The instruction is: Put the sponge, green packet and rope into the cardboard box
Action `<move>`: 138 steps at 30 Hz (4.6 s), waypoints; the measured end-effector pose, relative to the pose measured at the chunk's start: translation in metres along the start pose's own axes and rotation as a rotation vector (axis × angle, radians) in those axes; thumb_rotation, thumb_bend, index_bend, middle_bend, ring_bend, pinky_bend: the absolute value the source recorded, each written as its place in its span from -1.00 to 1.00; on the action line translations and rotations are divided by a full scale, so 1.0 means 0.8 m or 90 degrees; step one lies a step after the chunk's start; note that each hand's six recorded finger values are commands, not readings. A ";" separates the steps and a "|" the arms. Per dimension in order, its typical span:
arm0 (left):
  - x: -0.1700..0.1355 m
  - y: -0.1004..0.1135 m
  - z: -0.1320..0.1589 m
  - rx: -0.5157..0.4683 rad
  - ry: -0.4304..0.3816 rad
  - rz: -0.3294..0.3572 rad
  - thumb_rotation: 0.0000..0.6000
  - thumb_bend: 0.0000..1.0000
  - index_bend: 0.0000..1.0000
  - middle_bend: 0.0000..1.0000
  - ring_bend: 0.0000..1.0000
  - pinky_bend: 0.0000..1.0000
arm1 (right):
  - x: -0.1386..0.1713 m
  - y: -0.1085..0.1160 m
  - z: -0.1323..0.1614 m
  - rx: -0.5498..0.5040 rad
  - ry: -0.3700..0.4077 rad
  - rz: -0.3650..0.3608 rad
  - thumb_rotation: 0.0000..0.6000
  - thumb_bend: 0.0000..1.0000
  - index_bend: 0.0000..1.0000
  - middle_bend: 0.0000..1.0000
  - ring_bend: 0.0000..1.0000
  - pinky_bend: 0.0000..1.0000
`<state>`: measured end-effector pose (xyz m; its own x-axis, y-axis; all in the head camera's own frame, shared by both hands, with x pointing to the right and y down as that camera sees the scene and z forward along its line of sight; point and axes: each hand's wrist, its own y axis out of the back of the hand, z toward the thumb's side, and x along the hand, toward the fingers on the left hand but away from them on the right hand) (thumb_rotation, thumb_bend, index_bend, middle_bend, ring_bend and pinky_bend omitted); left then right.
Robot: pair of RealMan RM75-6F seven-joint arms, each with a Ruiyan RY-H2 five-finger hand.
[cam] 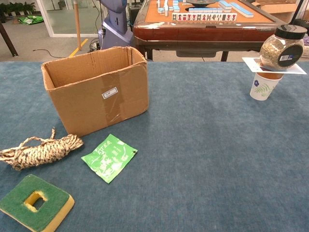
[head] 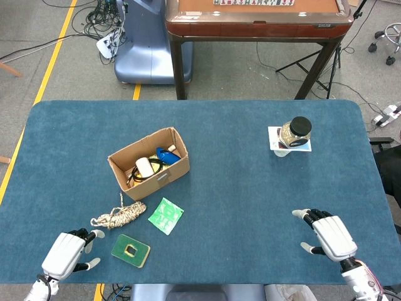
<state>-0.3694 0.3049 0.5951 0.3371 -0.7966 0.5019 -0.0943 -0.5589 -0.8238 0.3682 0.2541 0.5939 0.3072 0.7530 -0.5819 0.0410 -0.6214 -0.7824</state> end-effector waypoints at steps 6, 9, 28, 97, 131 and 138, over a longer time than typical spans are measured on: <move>0.000 0.003 0.000 -0.009 -0.006 0.006 1.00 -0.87 -0.20 0.40 -0.01 0.27 | 0.004 0.000 0.004 0.002 0.006 -0.001 1.00 -0.99 -0.43 -0.29 -0.34 -0.09; -0.001 0.004 0.001 -0.020 -0.009 0.009 1.00 -0.87 -0.18 0.28 -0.02 0.13 | 0.006 0.002 0.006 0.003 0.008 -0.007 1.00 -0.99 -0.43 -0.29 -0.34 -0.09; -0.018 0.009 0.042 -0.064 -0.101 -0.025 1.00 -0.87 -0.89 -0.71 -0.71 -0.19 | 0.015 0.027 0.002 -0.010 0.007 -0.052 1.00 -0.99 -0.43 -0.29 -0.34 -0.09; 0.065 -0.068 0.103 0.238 -0.123 -0.225 1.00 -0.60 -0.40 -0.56 -0.93 -0.63 | 0.022 0.039 -0.008 -0.027 -0.001 -0.067 1.00 -0.99 -0.43 -0.28 -0.34 -0.09; 0.086 0.114 0.123 0.132 -0.078 0.013 1.00 -0.33 0.05 0.07 -0.59 -0.54 | 0.021 0.035 -0.005 -0.025 0.004 -0.062 1.00 -0.99 -0.43 -0.28 -0.34 -0.09; 0.127 0.159 0.138 0.069 -0.069 0.077 1.00 -0.33 0.01 0.07 -0.60 -0.52 | 0.020 0.035 -0.006 -0.026 0.002 -0.061 1.00 -0.99 -0.43 -0.28 -0.34 -0.09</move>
<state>-0.2442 0.1784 0.5120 0.4292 -0.8239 0.3701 -0.0416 -0.4274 -0.9031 0.3791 0.2475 0.5636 0.3031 0.8086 -0.5043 0.1087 -0.5551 -0.8247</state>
